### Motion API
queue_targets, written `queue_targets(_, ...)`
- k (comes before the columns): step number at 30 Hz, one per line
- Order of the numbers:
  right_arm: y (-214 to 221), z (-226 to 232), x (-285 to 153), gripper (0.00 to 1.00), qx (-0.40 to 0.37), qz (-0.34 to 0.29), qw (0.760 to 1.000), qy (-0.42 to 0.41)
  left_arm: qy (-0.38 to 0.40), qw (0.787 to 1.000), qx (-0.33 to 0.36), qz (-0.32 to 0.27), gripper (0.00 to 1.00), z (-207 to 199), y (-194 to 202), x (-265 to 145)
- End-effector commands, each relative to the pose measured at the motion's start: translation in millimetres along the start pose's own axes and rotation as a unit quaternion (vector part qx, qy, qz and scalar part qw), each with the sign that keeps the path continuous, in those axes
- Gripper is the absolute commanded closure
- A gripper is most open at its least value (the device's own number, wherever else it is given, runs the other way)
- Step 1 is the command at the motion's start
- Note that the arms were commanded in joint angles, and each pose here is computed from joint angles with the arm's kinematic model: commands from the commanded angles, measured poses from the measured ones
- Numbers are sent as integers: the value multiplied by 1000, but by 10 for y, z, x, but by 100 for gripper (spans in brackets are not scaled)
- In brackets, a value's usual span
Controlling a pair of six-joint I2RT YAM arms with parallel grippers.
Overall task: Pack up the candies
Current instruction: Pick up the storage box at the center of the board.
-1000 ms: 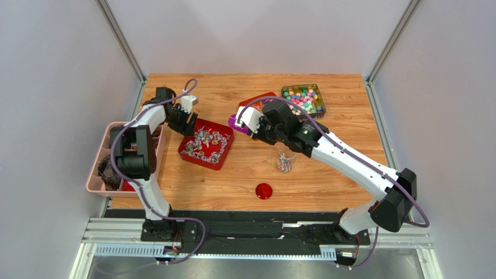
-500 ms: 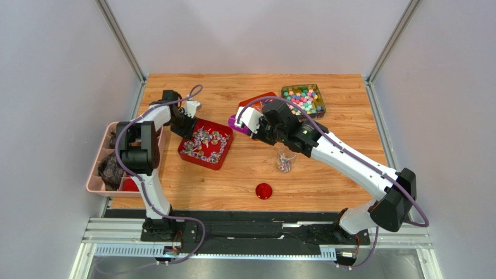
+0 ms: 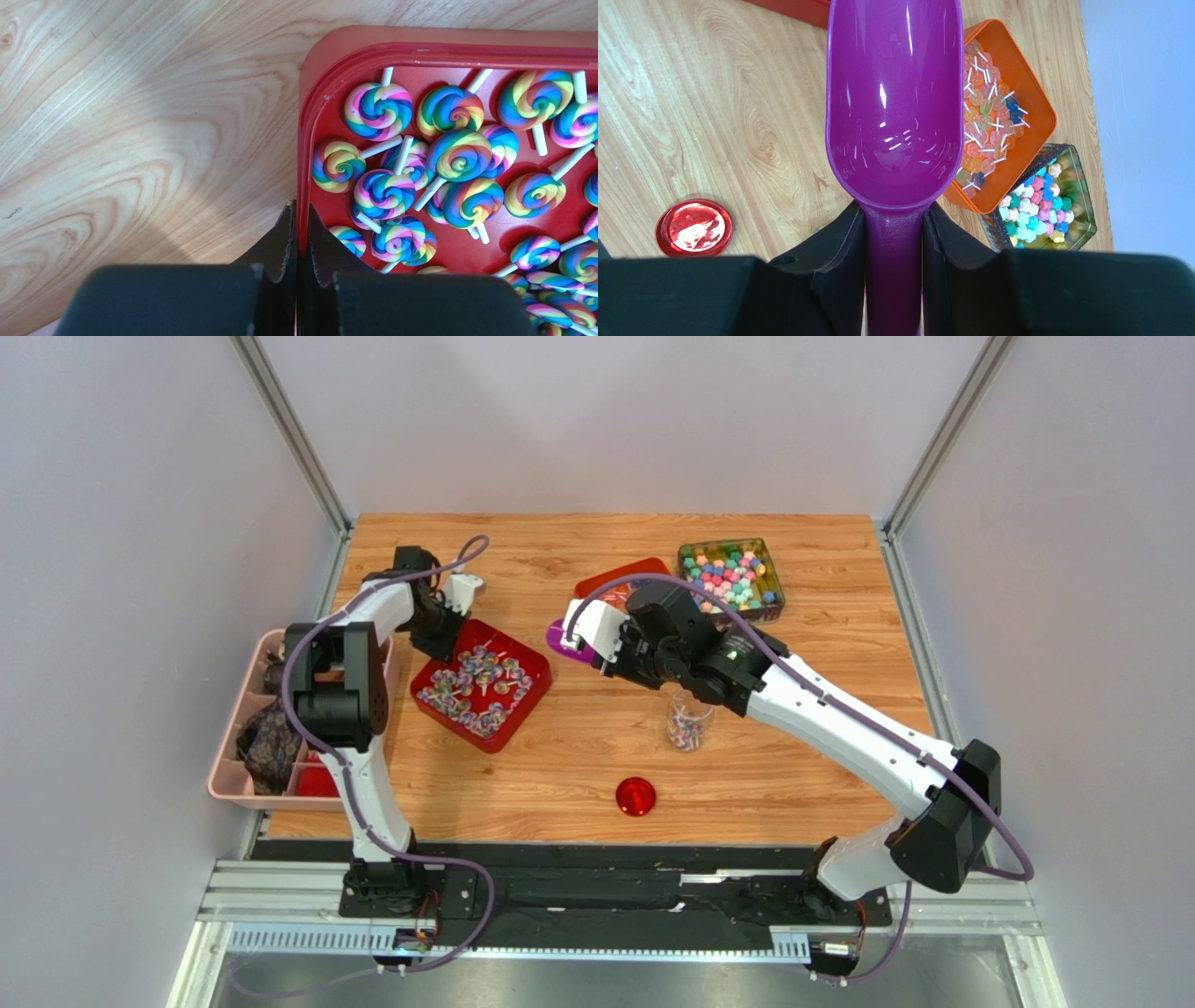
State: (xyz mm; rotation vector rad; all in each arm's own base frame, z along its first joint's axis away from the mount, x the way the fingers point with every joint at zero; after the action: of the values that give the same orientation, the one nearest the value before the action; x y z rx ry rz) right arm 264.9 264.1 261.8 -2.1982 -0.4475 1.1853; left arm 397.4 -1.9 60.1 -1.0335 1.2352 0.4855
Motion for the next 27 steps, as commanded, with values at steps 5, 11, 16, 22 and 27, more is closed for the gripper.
queue_targets(5,-258,-95,-143,100,-31,-17,999,18,56,998,-16,-2,100,-137,-99,-16)
queue_targets(11,-330,-95,-243,100,-33,-21,999,0,157,986,-47,-8,100,-374,-233,-101)
queue_targets(16,-485,-42,-396,100,-23,-46,998,-40,301,950,-78,-12,100,-713,-355,-297)
queue_targets(22,-548,1,-437,100,-18,-59,996,-59,370,924,-98,-16,100,-887,-358,-368)
queue_targets(27,-529,23,-391,100,-19,-53,996,-65,431,897,-72,-68,100,-1043,-449,-549)
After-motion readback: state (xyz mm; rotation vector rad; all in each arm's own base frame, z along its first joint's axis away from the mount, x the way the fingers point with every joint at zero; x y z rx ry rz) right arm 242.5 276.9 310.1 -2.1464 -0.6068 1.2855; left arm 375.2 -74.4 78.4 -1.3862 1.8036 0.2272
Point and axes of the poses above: each gripper's point midway between its finger pads, its own x axis out along the fingers, its own z axis along the line the jaws close on, y = z × x, the point moved 4 cm from there along -x, back along the fingers, and after that the axes turned 1 degree about x, right-handed, at the moved point
